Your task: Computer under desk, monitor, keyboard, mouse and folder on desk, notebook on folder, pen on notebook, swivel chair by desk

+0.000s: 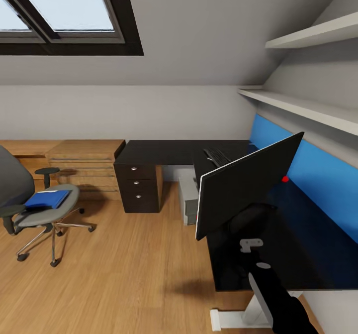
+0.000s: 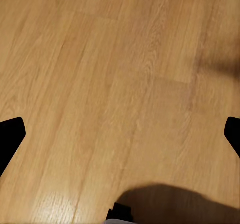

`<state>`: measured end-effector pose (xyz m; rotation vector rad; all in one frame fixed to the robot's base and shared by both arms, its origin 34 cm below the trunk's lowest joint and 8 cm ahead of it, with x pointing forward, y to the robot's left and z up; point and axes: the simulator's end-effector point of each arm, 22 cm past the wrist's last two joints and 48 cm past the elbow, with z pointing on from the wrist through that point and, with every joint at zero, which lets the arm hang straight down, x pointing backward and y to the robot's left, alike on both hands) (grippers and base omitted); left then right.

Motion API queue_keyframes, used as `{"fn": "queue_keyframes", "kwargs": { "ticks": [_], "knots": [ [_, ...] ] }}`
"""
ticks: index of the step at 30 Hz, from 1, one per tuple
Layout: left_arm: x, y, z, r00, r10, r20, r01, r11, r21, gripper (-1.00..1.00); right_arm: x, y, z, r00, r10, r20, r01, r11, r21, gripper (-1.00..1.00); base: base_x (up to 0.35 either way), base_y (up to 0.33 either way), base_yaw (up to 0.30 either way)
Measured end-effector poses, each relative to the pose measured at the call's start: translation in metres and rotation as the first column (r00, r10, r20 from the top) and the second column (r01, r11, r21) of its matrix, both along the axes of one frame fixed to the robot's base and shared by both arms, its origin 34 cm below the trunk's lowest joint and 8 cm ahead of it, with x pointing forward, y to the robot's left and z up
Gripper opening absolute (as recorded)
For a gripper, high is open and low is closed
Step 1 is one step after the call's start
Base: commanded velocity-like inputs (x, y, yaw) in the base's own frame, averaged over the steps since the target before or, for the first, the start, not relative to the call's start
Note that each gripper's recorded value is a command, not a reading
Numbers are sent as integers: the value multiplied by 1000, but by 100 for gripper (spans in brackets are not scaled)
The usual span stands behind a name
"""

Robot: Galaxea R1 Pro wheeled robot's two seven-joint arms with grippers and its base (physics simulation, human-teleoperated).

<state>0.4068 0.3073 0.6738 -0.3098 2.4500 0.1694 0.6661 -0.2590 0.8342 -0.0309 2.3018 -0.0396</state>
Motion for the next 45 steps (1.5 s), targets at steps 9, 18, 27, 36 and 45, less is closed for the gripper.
{"fn": "queue_keyframes", "kwargs": {
  "ticks": [9,18,27,36,45],
  "knots": [
    [0,0,0,1000,0,0,0,1000,0,100,-3,-1,-7,1000,3,-15,-3,1000,-10,100,1,0,0],
    [0,0,0,1000,0,1,0,1000,0,100,-14,-4,-28,999,5,-46,-6,1000,-23,100,0,0,0],
    [0,0,0,1000,0,0,0,1000,0,100,-16,-7,-34,999,16,-45,-18,999,-50,100,0,0,0],
    [0,0,0,1000,0,0,0,1000,0,100,-11,-13,-48,998,13,-64,-17,998,-58,100,0,0,0],
    [0,0,0,1000,0,0,0,1000,0,100,-9,-16,-52,997,12,-71,-16,998,-59,100,0,0,0]
  ]
}}
